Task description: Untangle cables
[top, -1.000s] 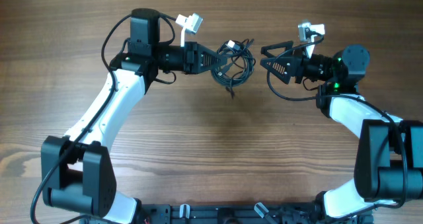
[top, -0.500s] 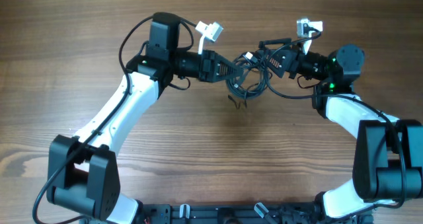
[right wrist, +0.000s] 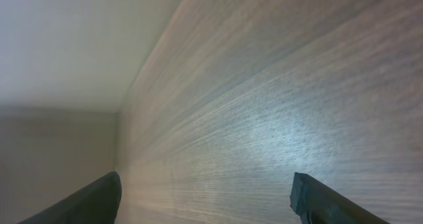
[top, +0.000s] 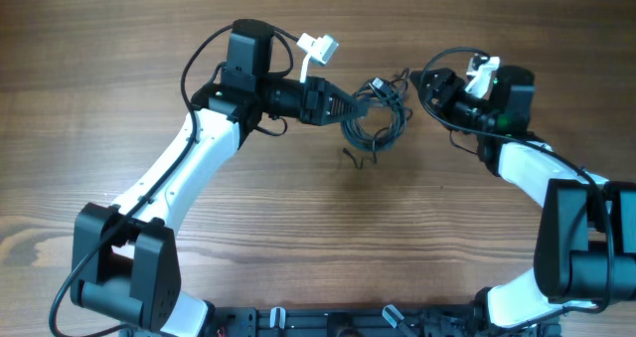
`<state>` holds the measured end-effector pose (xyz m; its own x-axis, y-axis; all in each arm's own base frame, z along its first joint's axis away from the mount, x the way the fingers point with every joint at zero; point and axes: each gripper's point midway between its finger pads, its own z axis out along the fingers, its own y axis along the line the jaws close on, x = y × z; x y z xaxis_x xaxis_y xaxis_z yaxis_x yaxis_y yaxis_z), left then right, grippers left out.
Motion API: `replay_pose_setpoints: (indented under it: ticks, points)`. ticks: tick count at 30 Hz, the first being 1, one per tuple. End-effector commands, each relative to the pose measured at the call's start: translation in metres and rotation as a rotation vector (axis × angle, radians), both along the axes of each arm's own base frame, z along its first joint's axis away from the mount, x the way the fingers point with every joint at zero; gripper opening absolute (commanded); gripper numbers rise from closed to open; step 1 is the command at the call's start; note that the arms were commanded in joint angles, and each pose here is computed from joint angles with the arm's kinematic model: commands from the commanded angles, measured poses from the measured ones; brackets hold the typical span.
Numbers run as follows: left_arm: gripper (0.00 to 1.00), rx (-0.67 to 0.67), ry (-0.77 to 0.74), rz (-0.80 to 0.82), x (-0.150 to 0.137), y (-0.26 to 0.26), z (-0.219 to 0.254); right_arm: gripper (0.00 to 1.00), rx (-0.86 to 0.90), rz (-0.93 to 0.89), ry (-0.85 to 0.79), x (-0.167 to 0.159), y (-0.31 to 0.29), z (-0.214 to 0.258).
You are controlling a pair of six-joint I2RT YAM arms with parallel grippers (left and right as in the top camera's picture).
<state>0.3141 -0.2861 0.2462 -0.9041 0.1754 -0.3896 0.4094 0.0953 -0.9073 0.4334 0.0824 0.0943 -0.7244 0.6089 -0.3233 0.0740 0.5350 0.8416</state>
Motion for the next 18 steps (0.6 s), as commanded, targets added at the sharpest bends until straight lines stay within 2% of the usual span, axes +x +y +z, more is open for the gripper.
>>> replay_pose_setpoints:
  ticks: [1, 5, 7, 10, 13, 15, 18]
  points:
    - [0.04, 0.028, -0.063, 0.089, 0.018, 0.011, 0.006, 0.85, 0.003, 0.227, -0.139, -0.018, 0.008, 0.015]
    - [0.04, 0.06, -0.074, 0.157, 0.032, 0.02, 0.001, 0.82, 0.214, 0.646, -0.401, -0.074, 0.031, 0.068]
    - [0.04, 0.081, -0.081, 0.186, 0.037, 0.021, -0.002, 0.81, 0.264, 0.777, -0.483, -0.092, 0.04, 0.086]
    - [0.04, 0.088, -0.078, 0.188, 0.037, 0.019, -0.004, 0.8, 0.236, 0.862, -0.567, -0.097, 0.057, 0.099]
    - [0.04, 0.096, -0.057, 0.187, 0.035, 0.02, -0.007, 0.74, 0.168, 0.89, -0.677, -0.095, 0.066, 0.118]
    - [0.04, 0.096, -0.055, 0.186, 0.035, 0.02, -0.007, 0.74, 0.119, 0.883, -0.763, -0.093, 0.07, 0.13]
    - [0.04, 0.08, -0.05, 0.163, 0.031, 0.019, -0.005, 0.75, 0.098, 0.823, -0.792, -0.083, 0.075, 0.135]
